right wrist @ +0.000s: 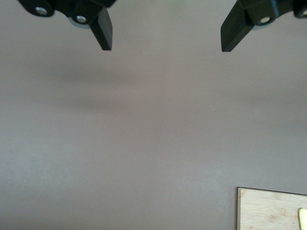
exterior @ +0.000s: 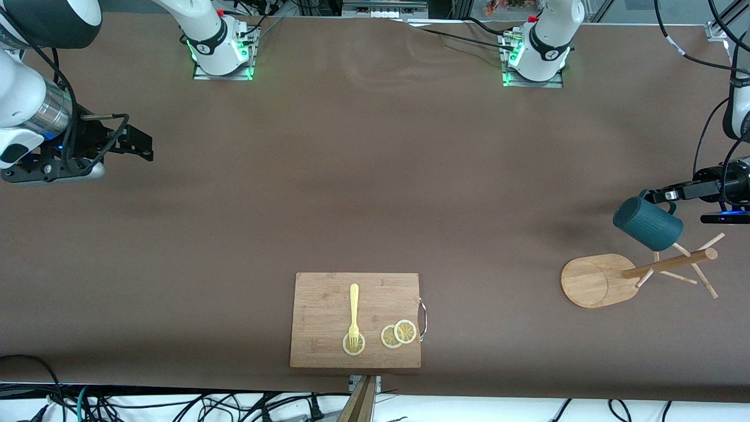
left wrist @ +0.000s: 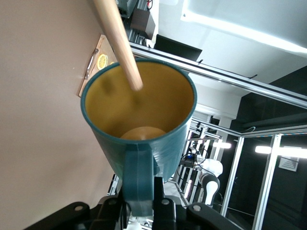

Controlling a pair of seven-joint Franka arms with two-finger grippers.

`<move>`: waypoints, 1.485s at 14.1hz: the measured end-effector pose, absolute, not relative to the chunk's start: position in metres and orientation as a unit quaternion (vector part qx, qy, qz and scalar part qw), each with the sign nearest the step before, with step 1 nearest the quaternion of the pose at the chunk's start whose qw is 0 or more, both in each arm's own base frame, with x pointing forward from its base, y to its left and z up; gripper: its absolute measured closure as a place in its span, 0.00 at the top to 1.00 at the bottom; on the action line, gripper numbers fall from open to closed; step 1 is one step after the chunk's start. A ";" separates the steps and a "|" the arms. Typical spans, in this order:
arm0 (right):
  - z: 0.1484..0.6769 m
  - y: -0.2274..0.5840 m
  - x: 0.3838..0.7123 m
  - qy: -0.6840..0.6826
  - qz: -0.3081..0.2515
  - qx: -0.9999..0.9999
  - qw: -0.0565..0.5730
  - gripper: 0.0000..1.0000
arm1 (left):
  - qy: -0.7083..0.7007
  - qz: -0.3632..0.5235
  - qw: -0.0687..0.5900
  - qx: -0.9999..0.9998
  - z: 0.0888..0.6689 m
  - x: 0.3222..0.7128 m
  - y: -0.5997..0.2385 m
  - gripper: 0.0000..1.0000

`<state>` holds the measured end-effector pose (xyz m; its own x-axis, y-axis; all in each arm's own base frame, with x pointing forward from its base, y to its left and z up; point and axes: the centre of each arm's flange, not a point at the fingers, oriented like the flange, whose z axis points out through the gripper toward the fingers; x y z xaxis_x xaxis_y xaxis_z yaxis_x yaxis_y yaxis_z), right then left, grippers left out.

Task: Pass cup and hang on rack
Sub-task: 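Lower the mug handle onto a rack peg with the left gripper, then open the left gripper and draw it back from the mug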

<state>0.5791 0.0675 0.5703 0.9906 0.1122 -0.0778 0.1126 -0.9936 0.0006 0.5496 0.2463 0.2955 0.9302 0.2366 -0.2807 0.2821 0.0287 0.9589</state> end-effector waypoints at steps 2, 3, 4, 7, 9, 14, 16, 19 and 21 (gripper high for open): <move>0.570 0.068 0.579 0.056 -0.039 0.998 0.003 1.00 | 0.184 -0.011 0.698 0.692 0.289 0.556 0.251 0.21; 0.570 0.068 0.579 0.056 -0.039 0.998 0.003 1.00 | 0.184 -0.007 0.702 0.688 0.287 0.558 0.252 0.21; 0.570 0.068 0.579 0.056 -0.039 0.998 0.003 1.00 | 0.185 -0.006 0.705 0.685 0.284 0.559 0.254 0.21; 0.570 0.068 0.579 0.056 -0.039 0.998 0.003 1.00 | 0.191 -0.002 0.708 0.679 0.275 0.556 0.269 0.21; 0.570 0.068 0.579 0.056 -0.039 0.998 0.003 1.00 | 0.193 0.000 0.713 0.675 0.269 0.557 0.276 0.21; 0.570 0.068 0.579 0.057 -0.039 0.998 0.003 1.00 | 0.178 0.010 0.717 0.674 0.250 0.557 0.283 0.21; 0.570 0.068 0.579 0.057 -0.039 0.998 0.003 1.00 | 0.176 0.012 0.717 0.674 0.245 0.558 0.283 0.21; 0.570 0.068 0.579 0.057 -0.039 0.998 0.003 1.00 | 0.170 0.016 0.718 0.675 0.244 0.561 0.289 0.21; 0.570 0.068 0.579 0.057 -0.039 0.998 0.003 1.00 | 0.165 0.020 0.724 0.670 0.242 0.565 0.293 0.21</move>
